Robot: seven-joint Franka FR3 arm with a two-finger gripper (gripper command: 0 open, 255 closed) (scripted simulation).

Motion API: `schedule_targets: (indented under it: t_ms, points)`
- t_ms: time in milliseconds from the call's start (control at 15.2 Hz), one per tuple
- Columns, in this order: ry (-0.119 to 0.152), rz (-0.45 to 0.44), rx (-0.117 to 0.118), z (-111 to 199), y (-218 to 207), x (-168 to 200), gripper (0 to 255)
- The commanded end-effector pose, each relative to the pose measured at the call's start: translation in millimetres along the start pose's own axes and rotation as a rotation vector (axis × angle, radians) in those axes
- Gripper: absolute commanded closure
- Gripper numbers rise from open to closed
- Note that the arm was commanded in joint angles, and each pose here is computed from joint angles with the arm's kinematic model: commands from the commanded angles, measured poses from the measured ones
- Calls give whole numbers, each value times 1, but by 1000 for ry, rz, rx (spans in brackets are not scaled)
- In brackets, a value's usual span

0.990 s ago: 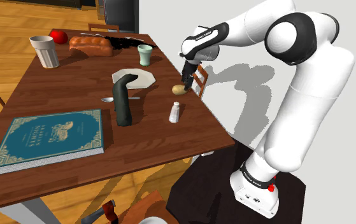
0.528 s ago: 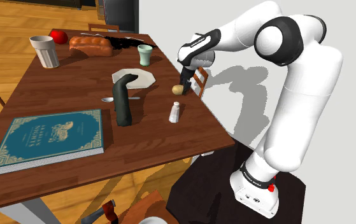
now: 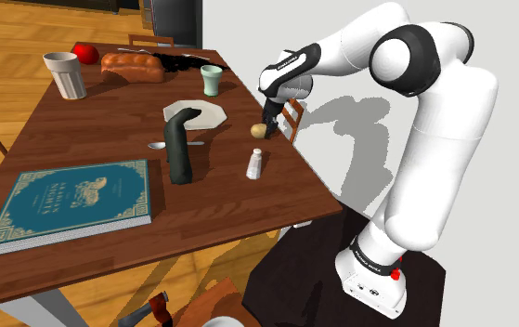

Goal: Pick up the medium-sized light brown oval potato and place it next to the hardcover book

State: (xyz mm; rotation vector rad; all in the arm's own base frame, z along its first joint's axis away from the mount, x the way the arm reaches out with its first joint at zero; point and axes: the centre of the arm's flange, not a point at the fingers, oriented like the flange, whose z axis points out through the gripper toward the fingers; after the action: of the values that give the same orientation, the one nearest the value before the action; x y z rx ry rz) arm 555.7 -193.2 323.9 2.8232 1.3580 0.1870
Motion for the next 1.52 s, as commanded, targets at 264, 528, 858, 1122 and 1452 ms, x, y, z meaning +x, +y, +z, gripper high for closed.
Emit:
schedule_targets:
  t_ms: [264,528,858,1122,1452]
  points:
    - [0,0,0,0,0,0,255]
    - [0,0,0,0,0,0,255]
    - [0,0,0,-26,1,3,255]
    - [0,0,0,-47,3,5,255]
    - [0,0,0,-73,4,8,255]
